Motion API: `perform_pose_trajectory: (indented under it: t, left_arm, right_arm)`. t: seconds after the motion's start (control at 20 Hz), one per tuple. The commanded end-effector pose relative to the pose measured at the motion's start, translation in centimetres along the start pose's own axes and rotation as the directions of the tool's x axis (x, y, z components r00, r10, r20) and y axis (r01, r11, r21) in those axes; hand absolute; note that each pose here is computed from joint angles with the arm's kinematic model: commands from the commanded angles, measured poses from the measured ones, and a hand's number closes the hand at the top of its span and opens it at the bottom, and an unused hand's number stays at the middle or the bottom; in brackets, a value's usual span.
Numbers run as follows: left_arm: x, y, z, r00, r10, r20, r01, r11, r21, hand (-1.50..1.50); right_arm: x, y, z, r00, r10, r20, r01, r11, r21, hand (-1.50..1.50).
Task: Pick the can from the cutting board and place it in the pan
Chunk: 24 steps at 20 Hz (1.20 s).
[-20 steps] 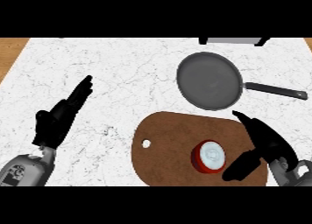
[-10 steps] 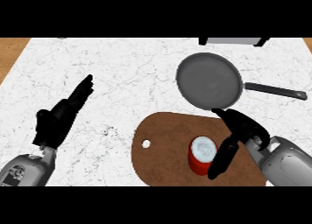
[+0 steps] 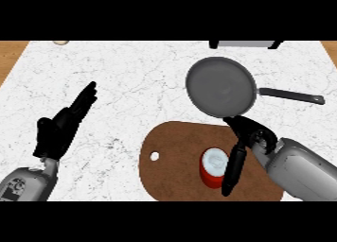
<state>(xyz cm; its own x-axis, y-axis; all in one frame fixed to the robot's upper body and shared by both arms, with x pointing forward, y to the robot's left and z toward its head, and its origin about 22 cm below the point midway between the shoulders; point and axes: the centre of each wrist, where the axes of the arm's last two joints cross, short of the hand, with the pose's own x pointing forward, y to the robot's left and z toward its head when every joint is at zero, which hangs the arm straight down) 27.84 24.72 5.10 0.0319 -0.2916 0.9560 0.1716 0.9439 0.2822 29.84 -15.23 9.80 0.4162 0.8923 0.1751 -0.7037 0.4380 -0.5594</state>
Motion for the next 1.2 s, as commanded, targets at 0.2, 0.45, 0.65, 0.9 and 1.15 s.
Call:
perform_pose_trajectory:
  t: [0.2, 0.45, 0.65, 0.9, 1.15]
  left_arm:
    - [-0.7, -0.4, 1.1, 1.0, 0.018, -0.012, -0.018, 1.0, 0.003, 0.0]
    - [0.2, -0.7, 0.6, 1.0, 0.008, -0.007, -0.008, 1.0, 0.012, 0.0]
    - [-1.1, 0.9, 1.0, 1.0, 0.009, -0.015, -0.009, 1.0, 0.003, 0.0]
    - [-0.6, 0.2, 1.0, 1.0, 0.01, -0.001, -0.01, 1.0, 0.011, 0.0]
    - [-0.5, 0.1, 1.3, 1.0, -0.009, -0.001, 0.009, 1.0, -0.008, 0.0]
  right_arm:
    - [1.8, 3.4, -0.5, 0.976, 0.021, -0.216, -0.024, 1.0, -0.011, -1.5]
    - [1.3, 3.0, -0.7, 0.972, 0.042, -0.233, -0.042, 0.999, 0.007, -1.5]
    - [1.8, 5.2, -0.7, 0.977, 0.047, -0.206, -0.033, 0.997, 0.07, -1.5]
    - [2.4, 6.2, -1.5, 0.984, 0.125, -0.129, -0.111, 0.988, 0.109, 1.5]
    - [1.0, 5.8, -2.6, 0.986, 0.092, -0.141, -0.08, 0.993, 0.09, 1.5]
